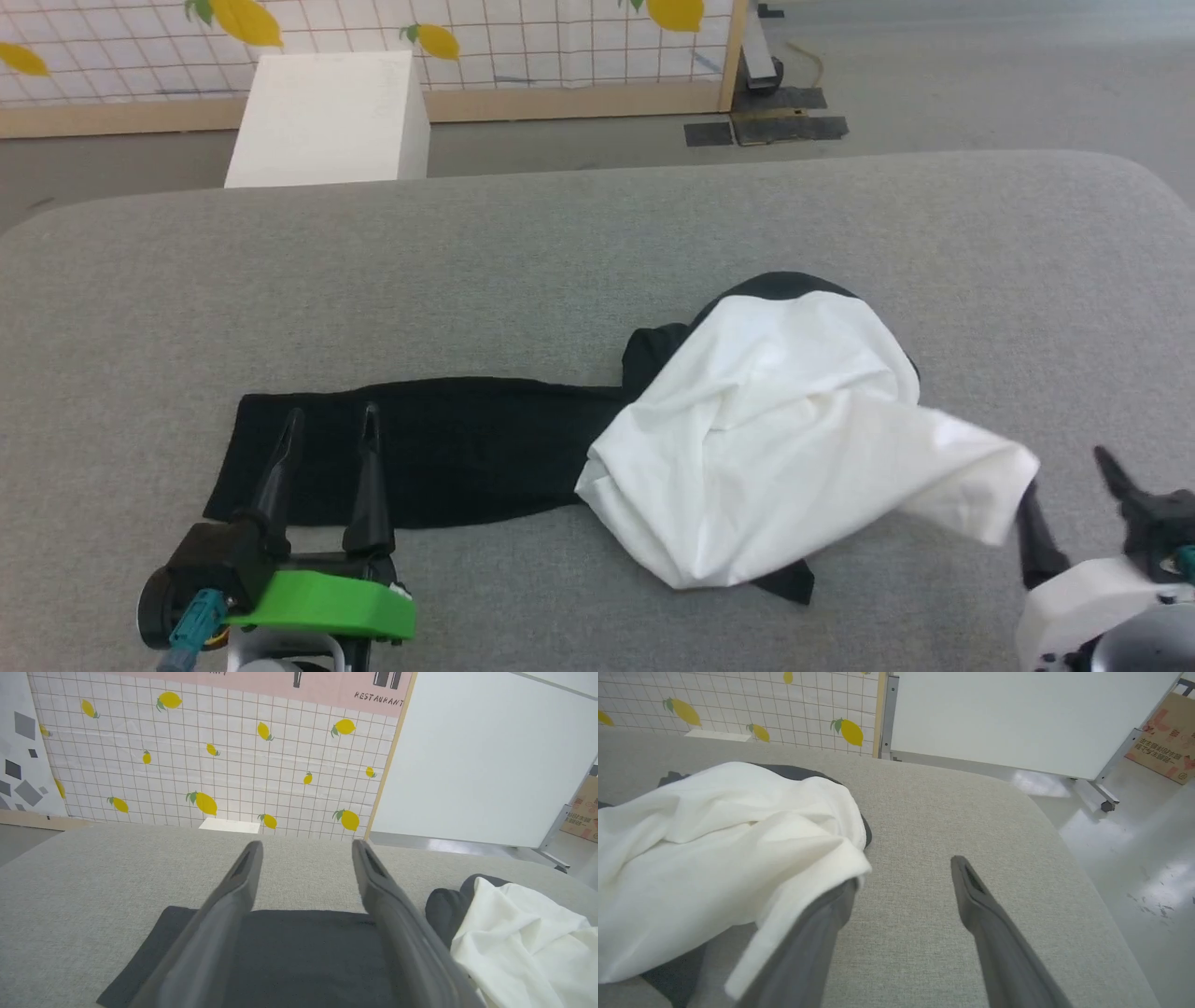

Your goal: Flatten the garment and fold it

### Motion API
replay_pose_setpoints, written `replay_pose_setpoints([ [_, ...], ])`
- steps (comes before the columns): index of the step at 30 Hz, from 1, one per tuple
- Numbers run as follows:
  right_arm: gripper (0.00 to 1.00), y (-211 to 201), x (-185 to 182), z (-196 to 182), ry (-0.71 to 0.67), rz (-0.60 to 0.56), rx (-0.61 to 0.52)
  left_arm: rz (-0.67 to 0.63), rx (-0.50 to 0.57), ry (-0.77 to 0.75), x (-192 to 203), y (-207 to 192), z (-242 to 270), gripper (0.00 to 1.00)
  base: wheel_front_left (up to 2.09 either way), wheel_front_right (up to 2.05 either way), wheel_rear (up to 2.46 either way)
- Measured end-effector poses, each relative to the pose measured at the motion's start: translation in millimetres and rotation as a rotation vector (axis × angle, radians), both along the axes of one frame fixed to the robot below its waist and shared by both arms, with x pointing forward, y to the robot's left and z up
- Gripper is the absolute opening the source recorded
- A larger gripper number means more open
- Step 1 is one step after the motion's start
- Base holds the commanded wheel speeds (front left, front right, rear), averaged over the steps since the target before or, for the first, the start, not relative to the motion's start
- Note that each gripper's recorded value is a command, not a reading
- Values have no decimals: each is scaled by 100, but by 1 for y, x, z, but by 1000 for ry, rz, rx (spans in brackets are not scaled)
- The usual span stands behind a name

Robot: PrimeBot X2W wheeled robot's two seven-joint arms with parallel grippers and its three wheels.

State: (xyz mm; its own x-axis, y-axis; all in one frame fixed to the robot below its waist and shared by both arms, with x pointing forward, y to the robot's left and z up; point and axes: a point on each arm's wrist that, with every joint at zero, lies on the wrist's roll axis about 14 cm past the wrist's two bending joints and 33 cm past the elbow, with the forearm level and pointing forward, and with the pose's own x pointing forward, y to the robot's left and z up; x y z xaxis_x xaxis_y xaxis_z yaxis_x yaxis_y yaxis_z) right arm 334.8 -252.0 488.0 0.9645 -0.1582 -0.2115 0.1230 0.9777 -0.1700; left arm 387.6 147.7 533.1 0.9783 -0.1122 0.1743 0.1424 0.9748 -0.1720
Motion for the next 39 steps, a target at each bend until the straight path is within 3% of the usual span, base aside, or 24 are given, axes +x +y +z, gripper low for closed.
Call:
replay_pose_setpoints([
  [5,100,-20,9,49,-197,-44,-60,-20,-4,2,5,-6,-1,100,0,0,0],
  [8,100,0,22,65,-274,22,-56,-22,-6,1,7,-7,-1,100,0,0,0],
  [14,100,81,44,35,-163,263,18,-14,-9,-6,9,-4,1,100,0,0,0],
  [15,90,92,45,23,-106,295,26,-10,-9,-4,9,-2,0,100,0,0,0],
  [17,0,105,47,0,5,339,41,-2,-9,-4,9,0,0,100,0,0,0],
  [22,0,122,64,-3,46,404,40,18,-15,-7,7,7,1,100,0,0,0],
  [26,0,146,86,24,-25,484,28,35,-16,-7,4,12,2,100,0,0,0],
  [32,0,194,132,118,-280,624,9,47,-15,-18,5,16,5,100,0,0,0],
  [33,0,202,139,142,-348,642,22,49,-14,-22,6,17,7,100,0,0,0],
  [34,0,218,148,206,-539,675,62,58,-14,-27,5,19,9,100,0,0,0],
  [36,0,216,151,240,-655,668,107,66,-16,-28,4,21,9,100,0,0,0],
  [37,0,198,158,260,-734,611,139,82,-16,-26,2,26,9,100,0,0,0],
  [39,0,184,171,240,-671,553,137,91,-15,-24,0,29,9,100,0,0,0],
])
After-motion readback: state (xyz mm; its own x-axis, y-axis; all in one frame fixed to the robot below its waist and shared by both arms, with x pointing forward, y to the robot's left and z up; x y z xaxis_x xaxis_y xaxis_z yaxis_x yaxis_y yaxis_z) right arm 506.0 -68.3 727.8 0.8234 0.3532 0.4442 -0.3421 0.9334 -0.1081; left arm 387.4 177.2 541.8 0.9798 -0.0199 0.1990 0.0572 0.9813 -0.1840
